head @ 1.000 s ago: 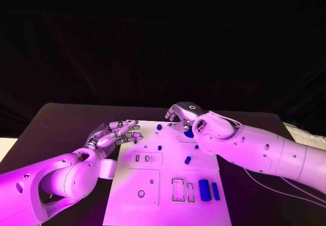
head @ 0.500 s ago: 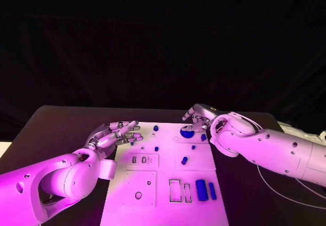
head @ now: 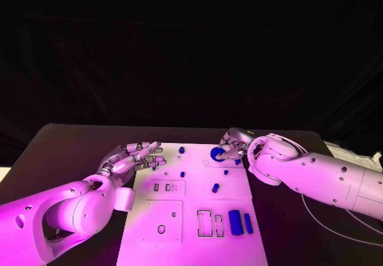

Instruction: Assemble the parts on the task board

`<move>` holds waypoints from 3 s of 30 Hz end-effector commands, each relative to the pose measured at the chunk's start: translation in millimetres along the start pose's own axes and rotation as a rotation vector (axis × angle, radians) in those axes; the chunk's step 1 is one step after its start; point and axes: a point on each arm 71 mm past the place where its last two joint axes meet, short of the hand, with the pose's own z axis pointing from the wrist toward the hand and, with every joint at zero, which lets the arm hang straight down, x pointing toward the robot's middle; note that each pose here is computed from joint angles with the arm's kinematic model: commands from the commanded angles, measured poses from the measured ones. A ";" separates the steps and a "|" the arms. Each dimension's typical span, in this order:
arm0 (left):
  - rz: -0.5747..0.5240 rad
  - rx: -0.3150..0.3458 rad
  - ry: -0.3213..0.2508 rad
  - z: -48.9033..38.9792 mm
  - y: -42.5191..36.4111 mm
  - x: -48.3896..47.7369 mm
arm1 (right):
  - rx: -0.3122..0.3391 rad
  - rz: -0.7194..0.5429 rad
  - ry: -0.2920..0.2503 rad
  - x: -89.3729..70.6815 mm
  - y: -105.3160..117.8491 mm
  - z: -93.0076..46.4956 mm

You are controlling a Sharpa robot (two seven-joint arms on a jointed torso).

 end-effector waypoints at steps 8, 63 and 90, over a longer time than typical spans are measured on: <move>-0.009 0.005 0.019 0.2 -0.9 1.6 | 0.031 -0.046 0.012 1.7 -4.6 0.8; -0.009 0.007 0.020 0.8 -0.8 1.9 | -0.205 0.013 -0.121 7.7 80.7 -6.1; -0.018 0.007 0.043 2.3 -0.1 8.5 | -0.238 -0.011 -0.026 39.9 114.8 13.3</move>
